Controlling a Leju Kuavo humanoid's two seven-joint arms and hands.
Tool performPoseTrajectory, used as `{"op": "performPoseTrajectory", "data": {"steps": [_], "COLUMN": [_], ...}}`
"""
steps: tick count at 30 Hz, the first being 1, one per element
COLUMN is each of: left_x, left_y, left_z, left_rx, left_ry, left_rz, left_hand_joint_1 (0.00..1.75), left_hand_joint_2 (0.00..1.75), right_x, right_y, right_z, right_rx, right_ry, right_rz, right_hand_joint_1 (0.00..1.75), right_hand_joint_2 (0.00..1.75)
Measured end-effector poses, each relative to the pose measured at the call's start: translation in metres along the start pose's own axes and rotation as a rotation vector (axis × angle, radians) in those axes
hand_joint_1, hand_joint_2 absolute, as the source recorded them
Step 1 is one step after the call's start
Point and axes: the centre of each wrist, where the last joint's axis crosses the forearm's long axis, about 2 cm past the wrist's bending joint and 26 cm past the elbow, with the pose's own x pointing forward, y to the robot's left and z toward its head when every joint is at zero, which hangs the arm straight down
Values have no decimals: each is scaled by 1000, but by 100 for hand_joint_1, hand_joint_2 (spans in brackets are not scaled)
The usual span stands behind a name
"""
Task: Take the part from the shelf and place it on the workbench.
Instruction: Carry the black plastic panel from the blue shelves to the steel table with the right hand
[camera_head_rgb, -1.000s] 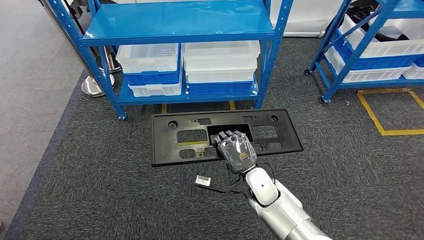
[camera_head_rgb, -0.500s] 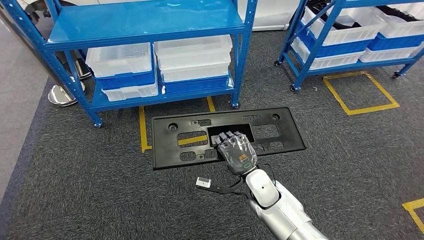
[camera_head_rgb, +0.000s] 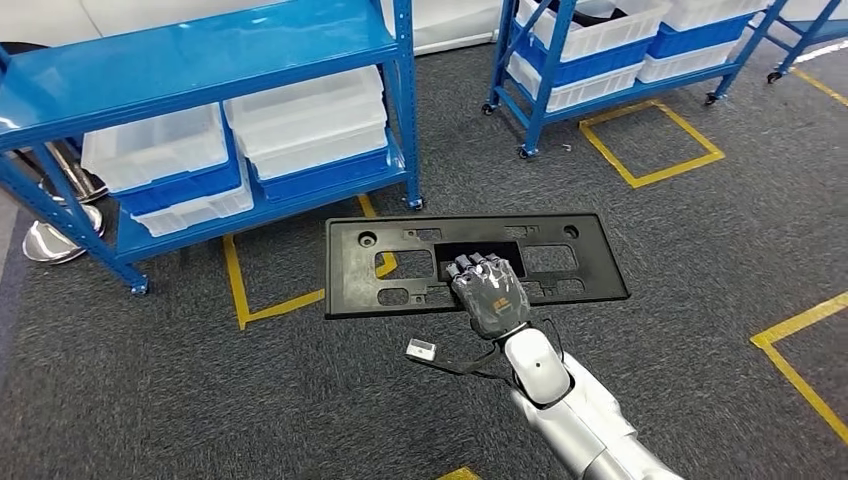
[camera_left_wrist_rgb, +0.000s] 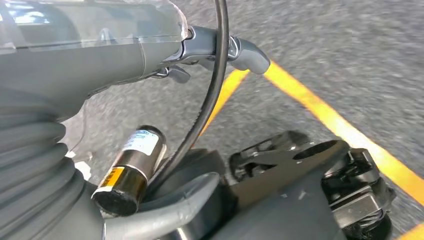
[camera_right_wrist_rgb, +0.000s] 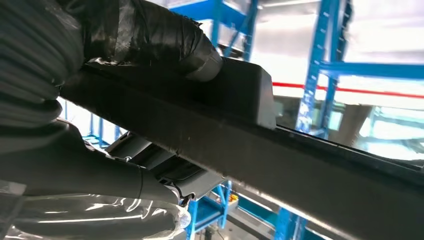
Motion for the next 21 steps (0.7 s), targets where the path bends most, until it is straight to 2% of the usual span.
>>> {"op": "performPoseTrajectory", "data": {"steps": [6,21], "left_x": [-1,12], "left_y": [7,13], "left_z": [-1,-3], "left_rx": [15,32], "left_ry": [13,-25], "left_rz": [5,16], "left_hand_joint_1": [0,0], "left_hand_joint_2": [175,175], "right_x": [0,-18], "right_y": [-1,-9], "right_z": [-2,-15], "right_rx": [-6,-57], "right_ry": [-15,0], "right_rz": [7,60], "right_hand_joint_1": [162,162], "right_hand_joint_2": [175,175]}}
